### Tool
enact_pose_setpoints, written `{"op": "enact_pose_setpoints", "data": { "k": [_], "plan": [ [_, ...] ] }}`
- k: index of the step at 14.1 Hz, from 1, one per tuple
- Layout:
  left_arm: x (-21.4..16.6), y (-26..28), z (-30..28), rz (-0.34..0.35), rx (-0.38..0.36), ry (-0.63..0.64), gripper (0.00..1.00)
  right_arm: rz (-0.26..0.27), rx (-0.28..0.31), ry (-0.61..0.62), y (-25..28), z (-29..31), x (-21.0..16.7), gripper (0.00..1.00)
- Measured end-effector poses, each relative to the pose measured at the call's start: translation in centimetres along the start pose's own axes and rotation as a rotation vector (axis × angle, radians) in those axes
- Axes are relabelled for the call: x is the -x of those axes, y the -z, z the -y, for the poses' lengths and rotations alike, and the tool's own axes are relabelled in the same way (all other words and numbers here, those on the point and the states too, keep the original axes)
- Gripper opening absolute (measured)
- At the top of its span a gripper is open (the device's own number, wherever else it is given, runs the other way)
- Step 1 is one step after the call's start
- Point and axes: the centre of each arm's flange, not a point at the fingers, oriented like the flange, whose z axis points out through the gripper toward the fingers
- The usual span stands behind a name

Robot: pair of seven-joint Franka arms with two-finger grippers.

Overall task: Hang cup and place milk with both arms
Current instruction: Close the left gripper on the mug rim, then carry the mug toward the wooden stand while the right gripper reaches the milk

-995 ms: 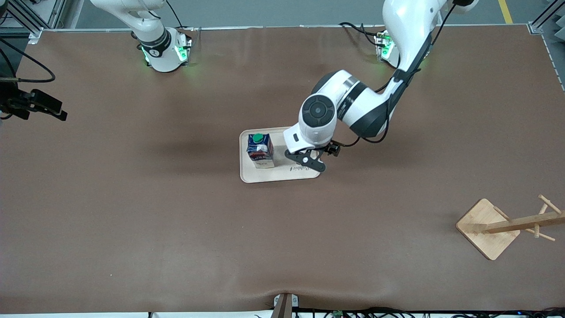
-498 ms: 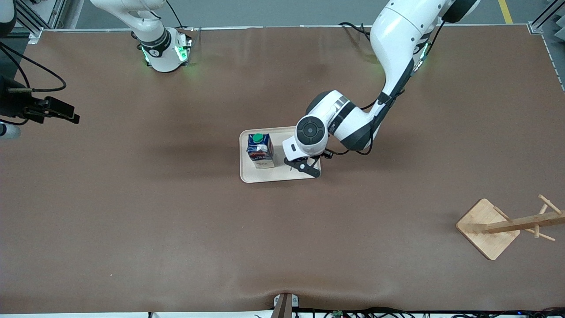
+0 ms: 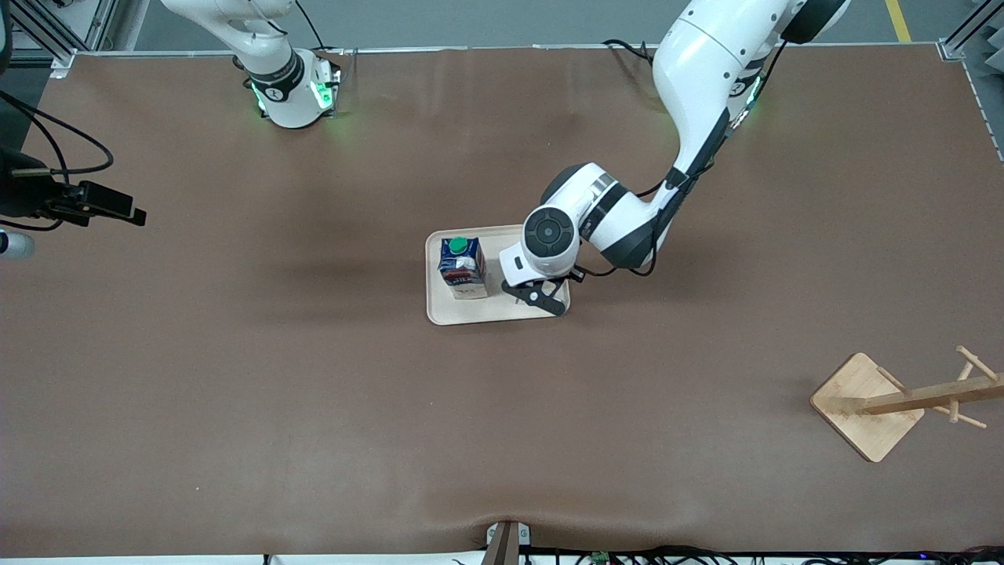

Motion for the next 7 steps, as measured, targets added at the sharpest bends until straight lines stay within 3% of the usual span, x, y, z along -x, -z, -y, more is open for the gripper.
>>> {"op": "enact_pose_setpoints", "data": {
  "k": [4, 7],
  "plan": [
    [-0.6, 8.0, 4.4, -0.098, 0.014, 0.069, 0.07, 0.038, -0.009, 0.085, -1.4, 2.0, -0.3, 1.00],
    [1.3, 16.4, 11.7, -0.161, 0.016, 0.174, 0.07, 0.170, 0.006, 0.019, -6.2, 6.6, -0.3, 1.00]
  ]
}}
